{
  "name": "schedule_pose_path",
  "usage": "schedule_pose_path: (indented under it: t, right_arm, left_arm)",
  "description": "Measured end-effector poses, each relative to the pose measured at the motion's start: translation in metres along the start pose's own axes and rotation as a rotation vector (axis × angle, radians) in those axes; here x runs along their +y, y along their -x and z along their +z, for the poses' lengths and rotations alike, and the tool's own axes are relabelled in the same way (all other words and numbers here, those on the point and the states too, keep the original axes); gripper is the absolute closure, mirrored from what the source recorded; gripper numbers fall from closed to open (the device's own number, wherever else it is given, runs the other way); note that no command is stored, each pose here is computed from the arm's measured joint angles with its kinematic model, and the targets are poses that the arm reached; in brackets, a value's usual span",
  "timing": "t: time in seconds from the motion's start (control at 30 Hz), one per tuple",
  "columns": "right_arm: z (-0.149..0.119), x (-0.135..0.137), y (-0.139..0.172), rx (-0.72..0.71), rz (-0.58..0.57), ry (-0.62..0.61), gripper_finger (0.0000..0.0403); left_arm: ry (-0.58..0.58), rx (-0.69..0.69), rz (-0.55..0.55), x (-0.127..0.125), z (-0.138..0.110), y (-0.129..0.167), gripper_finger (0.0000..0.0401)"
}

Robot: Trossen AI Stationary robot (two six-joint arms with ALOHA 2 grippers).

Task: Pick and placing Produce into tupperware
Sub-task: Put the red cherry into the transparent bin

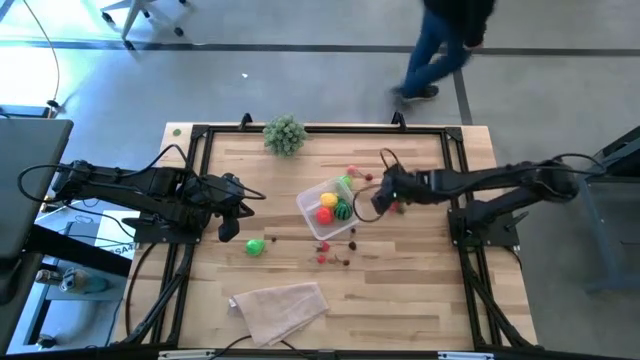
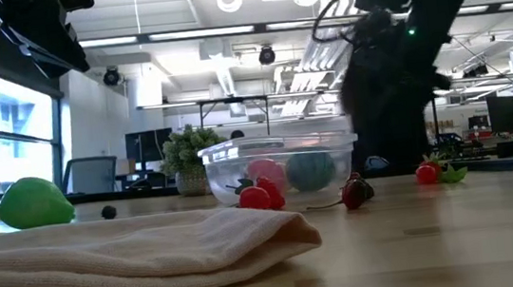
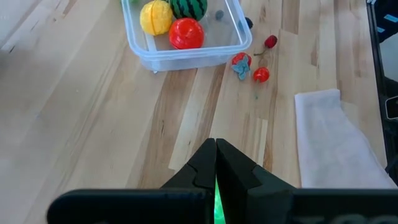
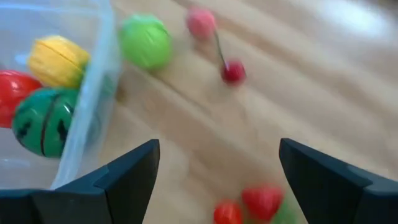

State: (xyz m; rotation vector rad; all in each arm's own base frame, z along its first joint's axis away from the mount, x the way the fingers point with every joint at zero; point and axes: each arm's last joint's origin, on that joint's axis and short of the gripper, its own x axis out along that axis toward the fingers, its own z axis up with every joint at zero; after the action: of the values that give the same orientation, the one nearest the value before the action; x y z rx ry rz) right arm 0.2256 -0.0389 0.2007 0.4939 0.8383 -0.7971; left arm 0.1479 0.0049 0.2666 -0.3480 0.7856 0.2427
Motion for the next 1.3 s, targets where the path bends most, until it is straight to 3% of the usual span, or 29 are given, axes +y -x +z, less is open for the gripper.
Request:
schedule_pose_path:
  t: [0.17, 0.3, 0.47, 0.73, 1.3]
  right_arm:
    - [0.020, -0.008, -0.006, -0.090, 0.016, 0.208, 0.0083]
    - [0.032, -0.010, -0.008, -0.167, 0.038, 0.295, 0.0083]
    - [0.042, -0.025, -0.019, -0.126, 0.098, 0.303, 0.0090]
    - [0.054, -0.050, -0.052, -0.052, 0.166, 0.331, 0.0134]
    - [0.040, -0.056, -0.097, 0.095, 0.182, 0.482, 0.0174]
  left_arm:
    - [0.000, 0.000, 0.000, 0.000, 0.000, 0.000, 0.0400]
    - [0.000, 0.000, 0.000, 0.000, 0.000, 0.000, 0.0400]
    - [0.000, 0.000, 0.000, 0.000, 0.000, 0.000, 0.0400]
    - [0.000, 0.000, 0.000, 0.000, 0.000, 0.000, 0.0400]
    - [-0.001, 0.000, 0.000, 0.000, 0.000, 0.000, 0.0400]
